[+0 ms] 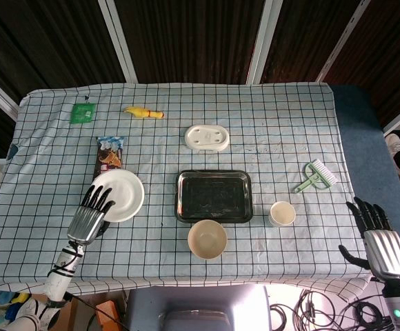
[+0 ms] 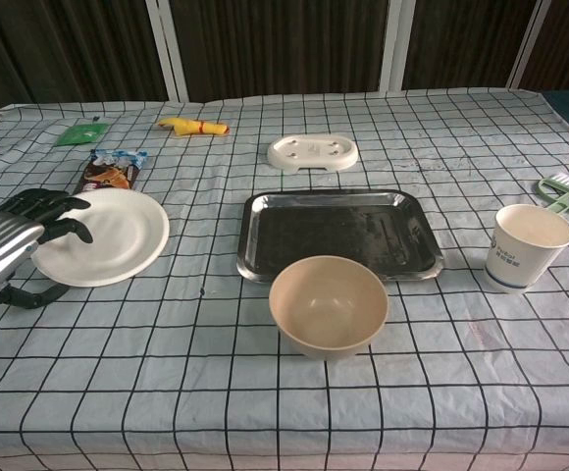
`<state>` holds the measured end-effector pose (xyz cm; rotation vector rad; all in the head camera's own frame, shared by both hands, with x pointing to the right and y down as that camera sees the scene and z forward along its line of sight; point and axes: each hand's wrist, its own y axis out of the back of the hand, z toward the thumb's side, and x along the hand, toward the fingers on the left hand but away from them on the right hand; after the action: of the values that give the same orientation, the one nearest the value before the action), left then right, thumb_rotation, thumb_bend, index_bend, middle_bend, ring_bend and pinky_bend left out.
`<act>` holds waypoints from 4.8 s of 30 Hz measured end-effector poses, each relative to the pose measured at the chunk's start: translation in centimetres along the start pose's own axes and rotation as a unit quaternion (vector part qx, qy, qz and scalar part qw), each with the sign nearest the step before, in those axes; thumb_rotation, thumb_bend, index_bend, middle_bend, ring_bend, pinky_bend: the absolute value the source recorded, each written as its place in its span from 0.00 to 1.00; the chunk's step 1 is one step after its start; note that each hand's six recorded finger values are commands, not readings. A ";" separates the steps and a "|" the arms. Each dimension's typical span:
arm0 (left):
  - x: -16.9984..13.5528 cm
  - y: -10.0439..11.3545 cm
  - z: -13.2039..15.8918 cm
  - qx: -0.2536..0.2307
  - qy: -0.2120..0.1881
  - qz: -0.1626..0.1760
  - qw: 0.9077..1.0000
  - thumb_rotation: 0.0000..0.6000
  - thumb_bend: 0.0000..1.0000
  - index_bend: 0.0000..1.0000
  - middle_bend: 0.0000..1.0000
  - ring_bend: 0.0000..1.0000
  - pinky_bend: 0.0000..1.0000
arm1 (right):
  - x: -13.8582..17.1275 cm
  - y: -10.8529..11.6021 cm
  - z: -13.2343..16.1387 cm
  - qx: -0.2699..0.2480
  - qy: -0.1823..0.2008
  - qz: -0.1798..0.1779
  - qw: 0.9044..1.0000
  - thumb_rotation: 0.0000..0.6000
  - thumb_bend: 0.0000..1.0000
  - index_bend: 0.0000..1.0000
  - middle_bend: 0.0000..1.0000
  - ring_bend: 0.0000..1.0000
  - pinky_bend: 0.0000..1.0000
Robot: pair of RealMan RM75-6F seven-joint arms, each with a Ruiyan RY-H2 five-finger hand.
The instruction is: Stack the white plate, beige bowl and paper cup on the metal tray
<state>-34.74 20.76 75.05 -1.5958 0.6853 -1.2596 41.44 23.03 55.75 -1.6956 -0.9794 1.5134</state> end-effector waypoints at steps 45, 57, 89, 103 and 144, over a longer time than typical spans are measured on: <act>1.7 1.3 1.8 -0.087 0.010 0.080 0.993 1.00 0.39 0.67 0.26 0.05 0.06 | 0.2 -0.3 -0.4 0.014 -0.012 0.021 1.000 1.00 0.17 0.00 0.00 0.00 0.01; 1.7 5.7 4.6 -0.140 -0.044 0.186 0.971 1.00 0.42 0.67 0.26 0.04 0.05 | 0.3 -0.1 -0.4 0.007 -0.013 0.013 1.000 1.00 0.17 0.00 0.00 0.00 0.01; 10.4 6.4 20.5 -0.127 -0.159 0.104 0.973 1.00 0.39 0.67 0.26 0.04 0.01 | 1.0 4.2 -2.9 -0.065 -0.027 -0.078 0.994 1.00 0.18 0.00 0.00 0.00 0.02; 11.9 4.7 21.6 -0.133 -0.147 0.071 0.978 1.00 0.35 0.51 0.24 0.05 0.01 | 1.3 4.7 -3.0 -0.080 -0.019 -0.088 0.993 1.00 0.18 0.00 0.00 0.00 0.02; 10.0 4.9 22.2 -0.107 -0.163 0.024 0.981 1.00 0.17 0.00 0.06 0.00 0.00 | 1.1 4.4 -2.9 -0.076 -0.023 -0.083 0.993 1.00 0.17 0.00 0.00 0.00 0.02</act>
<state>-10.09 17.69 74.38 -1.8962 0.6600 -0.8822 44.81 21.79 51.74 -1.6434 -1.2559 1.4044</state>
